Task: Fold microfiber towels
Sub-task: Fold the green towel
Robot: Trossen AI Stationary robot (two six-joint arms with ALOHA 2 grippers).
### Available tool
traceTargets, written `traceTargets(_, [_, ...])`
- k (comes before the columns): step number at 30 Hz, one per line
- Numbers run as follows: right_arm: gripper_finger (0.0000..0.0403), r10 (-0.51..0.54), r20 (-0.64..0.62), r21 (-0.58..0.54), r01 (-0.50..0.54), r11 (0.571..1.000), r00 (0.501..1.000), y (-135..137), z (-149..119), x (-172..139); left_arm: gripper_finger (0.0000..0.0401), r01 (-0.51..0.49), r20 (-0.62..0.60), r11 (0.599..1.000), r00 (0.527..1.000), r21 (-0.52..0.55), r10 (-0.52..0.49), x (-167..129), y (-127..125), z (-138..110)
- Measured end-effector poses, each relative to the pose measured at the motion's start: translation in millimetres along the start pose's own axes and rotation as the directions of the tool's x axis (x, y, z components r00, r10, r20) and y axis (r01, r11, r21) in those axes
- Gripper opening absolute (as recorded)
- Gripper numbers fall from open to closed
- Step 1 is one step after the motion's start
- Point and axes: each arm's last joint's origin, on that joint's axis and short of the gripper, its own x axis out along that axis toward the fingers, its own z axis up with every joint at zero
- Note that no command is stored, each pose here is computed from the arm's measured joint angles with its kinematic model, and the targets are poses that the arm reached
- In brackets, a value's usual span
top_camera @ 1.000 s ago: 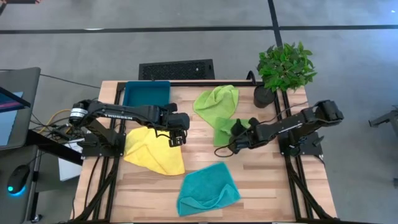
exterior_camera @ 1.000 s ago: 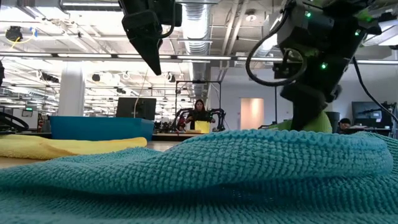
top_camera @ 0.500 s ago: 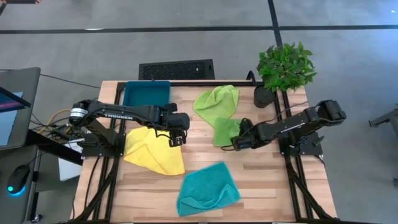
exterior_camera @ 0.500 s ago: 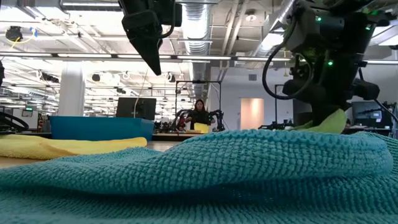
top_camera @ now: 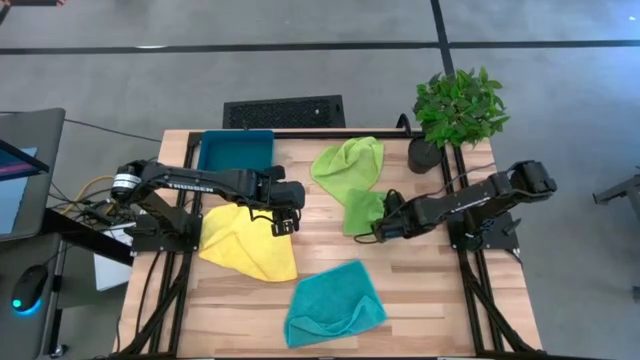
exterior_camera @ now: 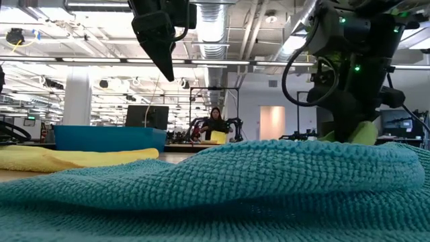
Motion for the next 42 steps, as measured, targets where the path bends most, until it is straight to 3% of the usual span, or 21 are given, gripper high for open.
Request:
traceTargets(5, [0.0167, -0.027, 0.001, 0.021, 0.027, 0.999, 1.000, -5, 5, 1, 0.0158, 0.000, 0.000, 1.000, 1.000, 0.000, 0.000, 0, 0, 0])
traceTargets(10, [0.0183, -0.064, -0.010, 0.074, 0.064, 0.995, 0.998, -11, 10, 4, 0.0158, 0.000, -0.001, 1.000, 1.000, 0.000, 0.000, 0, 0, 0])
traceTargets(24, [0.0144, -0.140, 0.046, 0.249, 0.124, 0.961, 0.989, -15, 4, 0, 0.0158, 0.000, -0.001, 1.000, 1.000, -0.007, 0.000, 0, 0, 0])
traceTargets(32, [0.0127, -0.258, 0.009, 0.336, 0.240, 0.911, 0.966, -26, -8, -6, 0.0158, 0.000, -0.001, 1.000, 1.000, -0.007, 0.000, 0, 0, 0])
traceTargets(42, [0.0128, -0.246, 0.066, 0.276, 0.219, 0.936, 0.967, -17, -8, -28, 0.0158, 0.003, 0.024, 1.000, 1.000, -0.022, -0.002, 4, -2, 4])
